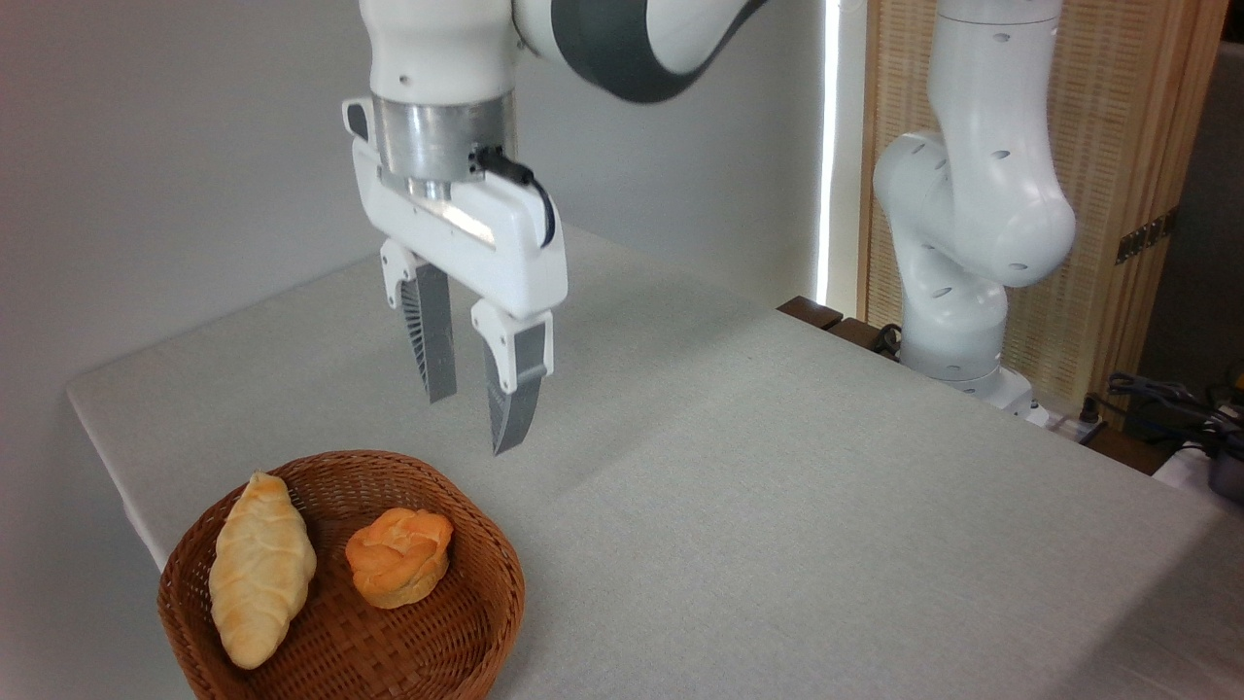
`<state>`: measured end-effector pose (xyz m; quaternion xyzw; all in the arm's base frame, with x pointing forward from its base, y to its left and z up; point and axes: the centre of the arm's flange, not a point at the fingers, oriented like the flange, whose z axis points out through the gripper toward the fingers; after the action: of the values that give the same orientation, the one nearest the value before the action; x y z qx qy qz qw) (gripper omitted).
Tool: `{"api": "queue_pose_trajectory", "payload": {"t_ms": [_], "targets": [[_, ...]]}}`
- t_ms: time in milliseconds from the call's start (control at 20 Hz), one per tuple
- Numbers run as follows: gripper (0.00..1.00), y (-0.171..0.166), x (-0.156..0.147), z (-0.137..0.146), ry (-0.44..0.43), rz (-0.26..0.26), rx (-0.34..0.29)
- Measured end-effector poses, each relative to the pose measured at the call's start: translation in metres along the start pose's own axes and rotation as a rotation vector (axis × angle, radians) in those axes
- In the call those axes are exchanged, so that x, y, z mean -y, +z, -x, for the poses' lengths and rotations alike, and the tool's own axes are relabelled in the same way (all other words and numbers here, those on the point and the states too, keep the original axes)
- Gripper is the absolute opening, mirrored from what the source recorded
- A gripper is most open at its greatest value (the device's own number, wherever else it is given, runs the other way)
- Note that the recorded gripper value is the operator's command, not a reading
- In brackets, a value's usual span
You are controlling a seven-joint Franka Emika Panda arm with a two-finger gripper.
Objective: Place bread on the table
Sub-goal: 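Move the open gripper toward the orange bun in the basket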
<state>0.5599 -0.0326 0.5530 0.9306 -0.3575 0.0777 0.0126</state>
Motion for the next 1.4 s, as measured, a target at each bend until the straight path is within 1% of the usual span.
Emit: {"api": "queue_pose_trajectory", "payload": {"t_ms": [150, 500, 800, 1400], "targets": [[1.0, 0.009, 0.002, 0.0, -0.002, -0.005, -0.001], [1.0, 0.019, 0.011, 0.0, -0.016, -0.008, 0.011], [1.0, 0.014, 0.028, 0.011, -0.048, -0.022, 0.004], [1.0, 0.014, 0.029, 0.011, -0.048, -0.022, 0.003]]}}
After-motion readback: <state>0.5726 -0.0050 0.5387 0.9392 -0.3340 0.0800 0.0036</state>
